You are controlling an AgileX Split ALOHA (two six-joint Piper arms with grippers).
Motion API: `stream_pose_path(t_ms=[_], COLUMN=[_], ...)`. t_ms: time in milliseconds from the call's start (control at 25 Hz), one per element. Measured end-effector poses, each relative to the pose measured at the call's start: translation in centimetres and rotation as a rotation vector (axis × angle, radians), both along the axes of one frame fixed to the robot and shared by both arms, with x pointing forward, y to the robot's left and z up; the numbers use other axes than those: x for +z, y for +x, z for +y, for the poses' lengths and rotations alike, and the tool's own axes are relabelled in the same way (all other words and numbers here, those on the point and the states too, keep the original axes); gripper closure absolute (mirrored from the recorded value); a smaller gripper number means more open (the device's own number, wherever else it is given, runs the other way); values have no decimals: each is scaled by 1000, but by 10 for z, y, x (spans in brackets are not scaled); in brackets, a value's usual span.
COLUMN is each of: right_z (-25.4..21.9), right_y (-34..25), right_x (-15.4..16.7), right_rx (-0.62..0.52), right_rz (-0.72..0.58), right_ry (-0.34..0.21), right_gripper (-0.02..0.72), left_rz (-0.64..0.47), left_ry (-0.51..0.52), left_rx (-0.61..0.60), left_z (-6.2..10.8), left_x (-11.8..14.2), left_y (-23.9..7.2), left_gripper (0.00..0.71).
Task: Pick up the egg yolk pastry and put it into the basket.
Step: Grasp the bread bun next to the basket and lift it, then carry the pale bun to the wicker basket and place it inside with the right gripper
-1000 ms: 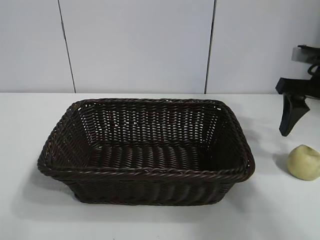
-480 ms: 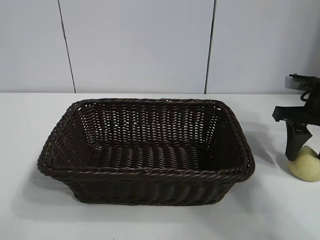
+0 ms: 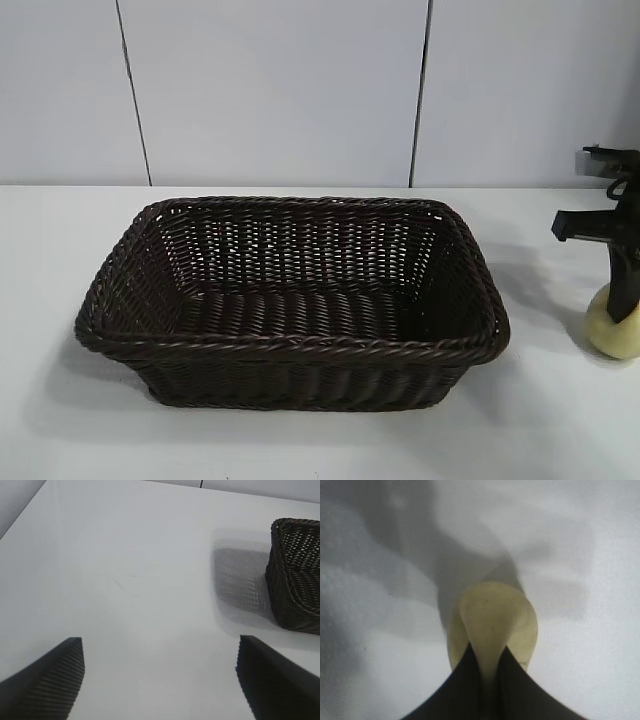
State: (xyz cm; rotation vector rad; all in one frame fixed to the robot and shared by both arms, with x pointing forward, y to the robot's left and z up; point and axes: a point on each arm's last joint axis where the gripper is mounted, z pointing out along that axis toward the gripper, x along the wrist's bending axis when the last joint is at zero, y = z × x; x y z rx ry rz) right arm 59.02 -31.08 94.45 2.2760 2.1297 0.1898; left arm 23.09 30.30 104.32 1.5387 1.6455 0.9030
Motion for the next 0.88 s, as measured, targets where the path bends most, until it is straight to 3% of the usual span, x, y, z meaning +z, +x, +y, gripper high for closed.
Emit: stream_pose_path(t_ms=[400, 600, 880], right_z=[7, 20, 76], right_y=[-11, -19, -22], right_x=[122, 137, 138], right_rx=[-11, 28, 190], right_rz=[-268, -297, -319], right_ry=[58, 81, 108], right_gripper=[674, 678, 680], left_rz=[0, 0, 0], left_ry=[0, 0, 0], left_rx=[0, 0, 0], left_z=[0, 0, 0], left_x=[0, 0, 0], left_y=[0, 0, 0], left_gripper=[105, 105, 105])
